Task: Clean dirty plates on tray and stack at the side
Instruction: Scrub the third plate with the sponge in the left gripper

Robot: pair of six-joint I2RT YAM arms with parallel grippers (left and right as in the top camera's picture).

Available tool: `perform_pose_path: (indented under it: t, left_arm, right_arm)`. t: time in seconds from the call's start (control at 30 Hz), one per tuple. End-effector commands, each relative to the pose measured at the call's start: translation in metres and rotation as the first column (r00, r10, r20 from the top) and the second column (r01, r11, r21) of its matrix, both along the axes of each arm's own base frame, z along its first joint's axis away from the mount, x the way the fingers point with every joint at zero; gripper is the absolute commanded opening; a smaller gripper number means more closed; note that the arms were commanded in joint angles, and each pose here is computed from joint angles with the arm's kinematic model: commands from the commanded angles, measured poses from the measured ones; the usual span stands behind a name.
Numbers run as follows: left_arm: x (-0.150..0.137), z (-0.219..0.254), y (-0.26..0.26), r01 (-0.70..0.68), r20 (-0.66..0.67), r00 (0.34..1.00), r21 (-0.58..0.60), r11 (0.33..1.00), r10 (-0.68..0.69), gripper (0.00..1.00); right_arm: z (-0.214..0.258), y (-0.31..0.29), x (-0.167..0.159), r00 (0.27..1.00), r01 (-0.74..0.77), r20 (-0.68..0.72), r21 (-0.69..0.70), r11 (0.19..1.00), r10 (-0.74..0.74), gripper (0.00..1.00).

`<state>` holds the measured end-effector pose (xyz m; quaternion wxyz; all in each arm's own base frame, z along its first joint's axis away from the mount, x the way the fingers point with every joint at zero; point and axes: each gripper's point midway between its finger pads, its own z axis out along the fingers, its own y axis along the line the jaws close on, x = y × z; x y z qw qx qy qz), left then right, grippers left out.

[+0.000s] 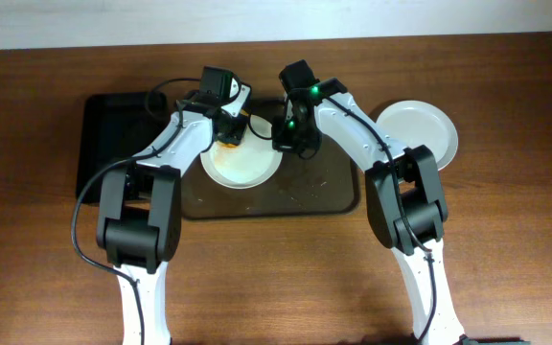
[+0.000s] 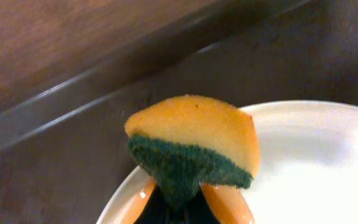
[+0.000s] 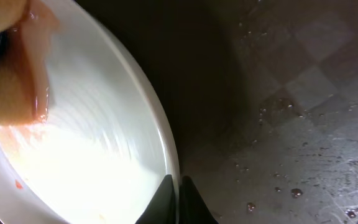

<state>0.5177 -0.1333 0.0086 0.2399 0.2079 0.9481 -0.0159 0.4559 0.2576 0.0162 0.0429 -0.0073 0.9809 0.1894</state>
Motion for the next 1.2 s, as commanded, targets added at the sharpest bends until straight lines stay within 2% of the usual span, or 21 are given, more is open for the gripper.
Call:
perform_pose_path:
  t: [0.0,0.03,0.07,0.2,0.3,0.33,0.4,0.43,0.47,0.5,0.53,0.63,0.7,0.77,0.83,0.9,0.93,1.03,1.13,1.17]
  left_arm:
    - [-0.048,-0.051,0.042,-0.070,-0.244,0.965,0.128,0.989,0.100,0.00]
    - [-0.068,-0.045,0.023,0.088,-0.343,0.937,0.035,0.995,-0.071,0.00]
    - [-0.082,-0.037,0.010,0.195,-0.388,0.901,-0.042,0.980,-0.196,0.00]
    - [-0.122,-0.016,0.009,0.378,-0.513,0.772,-0.106,0.920,-0.376,0.00]
    - [-0.132,-0.007,-0.017,0.437,-0.459,0.724,-0.273,0.857,-0.515,0.00]
    - [-0.127,-0.006,-0.022,0.443,-0.430,0.733,-0.287,0.849,-0.527,0.00]
    - [-0.098,-0.010,-0.025,0.369,-0.366,0.819,-0.255,0.894,-0.442,0.00]
    - [-0.076,-0.012,-0.020,0.270,-0.337,0.882,-0.214,0.939,-0.330,0.00]
    - [-0.053,-0.015,-0.004,0.119,-0.314,0.936,-0.134,0.984,-0.157,0.00]
    - [-0.035,-0.016,0.017,-0.037,-0.273,0.962,-0.040,0.999,0.024,0.00]
    - [-0.023,-0.015,0.032,-0.144,-0.227,0.963,0.021,0.989,0.145,0.00]
    - [-0.003,-0.010,0.041,-0.219,-0.137,0.965,0.039,0.975,0.222,0.00]
    - [0.003,-0.006,0.068,-0.399,-0.066,0.911,0.121,0.909,0.408,0.00]
    - [0.015,-0.002,0.052,-0.378,-0.049,0.924,0.030,0.925,0.379,0.00]
    - [0.021,0.008,-0.005,-0.120,-0.071,0.992,-0.206,0.971,0.107,0.00]
    - [0.005,0.020,-0.048,0.125,-0.057,0.986,-0.375,0.919,-0.157,0.00]
    - [-0.003,0.021,-0.056,0.173,-0.061,0.975,-0.398,0.901,-0.214,0.00]
    - [-0.029,0.016,-0.061,0.203,-0.137,0.948,-0.433,0.878,-0.286,0.00]
    - [-0.044,0.010,-0.055,0.164,-0.217,0.936,-0.426,0.890,-0.276,0.00]
    - [-0.049,0.004,-0.045,0.138,-0.258,0.933,-0.385,0.913,-0.250,0.00]
  right_arm:
    - [-0.007,0.000,-0.002,1.000,-0.013,-0.015,-0.001,1.000,0.013,0.04]
    - [-0.007,0.000,-0.002,1.000,-0.013,-0.015,-0.001,1.000,0.013,0.04]
    - [-0.007,0.000,-0.002,1.000,-0.013,-0.015,-0.001,1.000,0.013,0.04]
    - [-0.007,0.000,-0.002,1.000,-0.013,-0.015,-0.001,1.000,0.013,0.04]
    - [-0.008,0.000,-0.002,1.000,-0.013,-0.015,-0.001,1.000,0.013,0.04]
    - [-0.007,0.000,-0.002,1.000,-0.013,-0.015,-0.001,1.000,0.013,0.04]
    - [-0.007,0.000,-0.002,1.000,-0.013,-0.014,-0.001,1.000,0.013,0.04]
    - [-0.007,0.000,-0.002,1.000,-0.013,-0.013,0.000,1.000,0.013,0.04]
    - [-0.007,0.000,-0.002,1.000,-0.013,-0.012,0.000,1.000,0.013,0.04]
    - [-0.007,0.000,-0.001,1.000,-0.013,-0.012,0.000,1.000,0.013,0.04]
    - [-0.007,0.000,-0.002,1.000,-0.013,-0.012,0.000,1.000,0.013,0.04]
    - [-0.007,0.000,-0.001,1.000,-0.013,-0.010,0.001,1.000,0.013,0.04]
    - [-0.007,0.000,-0.001,1.000,-0.013,-0.010,0.001,1.000,0.013,0.04]
    - [-0.007,0.001,-0.001,1.000,-0.014,-0.009,0.002,1.000,0.014,0.04]
    - [-0.007,0.001,-0.001,1.000,-0.014,-0.010,0.002,1.000,0.014,0.04]
    - [-0.007,0.001,-0.002,1.000,-0.014,-0.011,0.001,1.000,0.014,0.04]
    - [-0.007,0.001,-0.001,1.000,-0.014,-0.009,0.002,1.000,0.014,0.04]
    - [-0.007,0.001,-0.001,1.000,-0.014,-0.009,0.002,1.000,0.014,0.04]
    - [-0.007,0.001,-0.001,1.000,-0.014,-0.009,0.002,1.000,0.014,0.04]
    - [-0.007,0.001,-0.001,1.000,-0.014,-0.009,0.002,1.000,0.014,0.04]
